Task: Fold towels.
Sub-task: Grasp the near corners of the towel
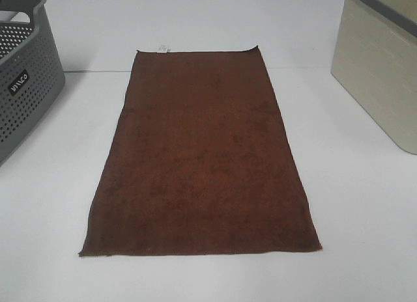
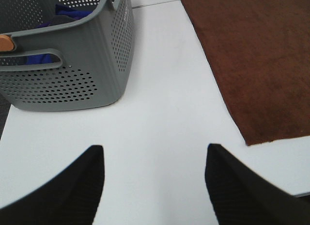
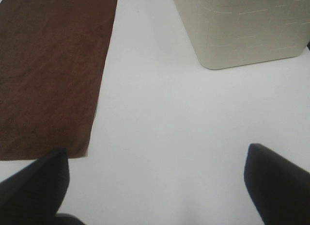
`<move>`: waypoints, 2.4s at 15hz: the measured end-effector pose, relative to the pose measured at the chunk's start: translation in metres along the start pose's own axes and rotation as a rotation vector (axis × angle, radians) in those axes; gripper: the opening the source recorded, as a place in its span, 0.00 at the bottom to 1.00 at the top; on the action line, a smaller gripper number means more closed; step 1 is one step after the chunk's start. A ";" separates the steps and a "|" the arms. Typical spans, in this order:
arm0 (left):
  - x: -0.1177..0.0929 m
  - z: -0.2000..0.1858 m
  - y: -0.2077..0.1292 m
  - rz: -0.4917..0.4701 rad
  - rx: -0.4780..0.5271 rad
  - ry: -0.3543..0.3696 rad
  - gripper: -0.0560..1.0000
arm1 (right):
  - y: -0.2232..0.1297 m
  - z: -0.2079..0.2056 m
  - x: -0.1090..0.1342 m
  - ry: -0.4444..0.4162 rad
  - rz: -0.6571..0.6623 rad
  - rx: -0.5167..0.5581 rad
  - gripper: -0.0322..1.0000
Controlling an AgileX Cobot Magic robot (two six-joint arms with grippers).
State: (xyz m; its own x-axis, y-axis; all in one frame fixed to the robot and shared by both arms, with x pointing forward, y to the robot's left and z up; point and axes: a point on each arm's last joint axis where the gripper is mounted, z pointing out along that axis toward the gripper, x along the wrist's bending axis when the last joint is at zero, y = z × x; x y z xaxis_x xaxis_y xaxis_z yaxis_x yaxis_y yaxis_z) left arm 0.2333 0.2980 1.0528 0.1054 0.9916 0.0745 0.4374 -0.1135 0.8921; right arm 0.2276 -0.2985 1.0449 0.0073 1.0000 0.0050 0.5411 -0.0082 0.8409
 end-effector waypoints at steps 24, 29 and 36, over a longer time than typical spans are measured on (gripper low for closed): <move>0.000 0.000 0.000 0.000 0.000 0.000 0.61 | 0.000 0.000 0.000 0.000 0.000 0.000 0.92; 0.000 0.000 0.000 0.000 0.000 0.000 0.61 | 0.000 0.000 0.000 0.000 0.000 0.000 0.92; 0.000 0.000 0.000 0.000 0.000 0.000 0.61 | 0.000 0.000 0.000 0.000 0.000 0.000 0.92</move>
State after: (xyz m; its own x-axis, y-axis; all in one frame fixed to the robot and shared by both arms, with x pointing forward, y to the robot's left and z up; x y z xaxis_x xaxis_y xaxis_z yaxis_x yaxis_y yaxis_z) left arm 0.2333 0.2980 1.0528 0.1054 0.9916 0.0745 0.4374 -0.1135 0.8921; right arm 0.2276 -0.2985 1.0449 0.0073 1.0000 0.0050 0.5411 -0.0082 0.8409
